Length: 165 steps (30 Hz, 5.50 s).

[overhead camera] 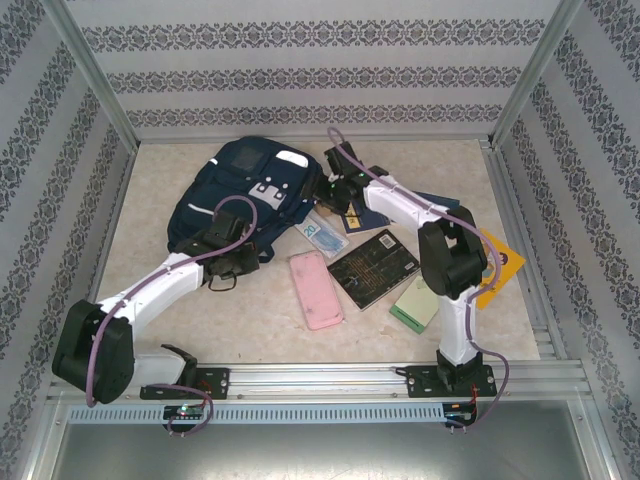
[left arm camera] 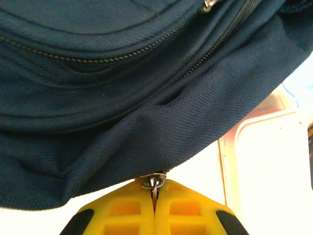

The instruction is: Pack the student bag

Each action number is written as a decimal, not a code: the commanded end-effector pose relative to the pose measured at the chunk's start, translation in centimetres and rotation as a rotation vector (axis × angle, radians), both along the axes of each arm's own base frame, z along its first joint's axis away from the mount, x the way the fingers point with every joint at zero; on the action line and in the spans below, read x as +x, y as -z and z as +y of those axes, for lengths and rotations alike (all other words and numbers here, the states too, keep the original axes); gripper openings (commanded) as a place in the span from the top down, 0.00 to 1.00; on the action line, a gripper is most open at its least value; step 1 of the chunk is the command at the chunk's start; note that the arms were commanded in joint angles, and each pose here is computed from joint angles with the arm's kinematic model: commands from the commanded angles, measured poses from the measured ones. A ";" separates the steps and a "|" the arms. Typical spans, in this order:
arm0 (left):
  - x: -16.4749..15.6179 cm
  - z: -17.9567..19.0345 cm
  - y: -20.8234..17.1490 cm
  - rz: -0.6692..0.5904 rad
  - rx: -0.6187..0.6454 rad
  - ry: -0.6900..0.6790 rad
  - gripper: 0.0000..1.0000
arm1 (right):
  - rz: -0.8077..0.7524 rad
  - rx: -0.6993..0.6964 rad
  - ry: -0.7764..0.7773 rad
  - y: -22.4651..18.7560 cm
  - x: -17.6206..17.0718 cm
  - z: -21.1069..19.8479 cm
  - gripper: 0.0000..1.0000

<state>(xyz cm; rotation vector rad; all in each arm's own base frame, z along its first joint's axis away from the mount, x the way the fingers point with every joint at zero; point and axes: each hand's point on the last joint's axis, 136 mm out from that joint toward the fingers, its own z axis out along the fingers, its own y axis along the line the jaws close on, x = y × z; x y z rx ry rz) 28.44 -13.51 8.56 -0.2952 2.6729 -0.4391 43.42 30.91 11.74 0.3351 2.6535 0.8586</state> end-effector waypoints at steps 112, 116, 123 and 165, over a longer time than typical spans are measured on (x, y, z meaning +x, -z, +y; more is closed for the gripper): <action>-2.8 -3.1 -1.6 0.102 0.056 0.112 1.00 | 0.168 -0.003 0.038 3.8 -7.0 5.5 1.00; -3.1 -0.2 -1.6 0.131 0.192 0.070 1.00 | 0.092 -0.042 0.044 1.9 -5.5 3.4 1.00; -4.7 8.8 -1.0 0.279 0.420 -0.112 1.00 | 0.021 -0.077 0.059 -0.4 -2.9 -0.7 1.00; -2.2 -3.4 -1.6 0.170 0.011 0.077 1.00 | 0.191 -0.022 -0.138 1.7 -10.1 6.4 0.47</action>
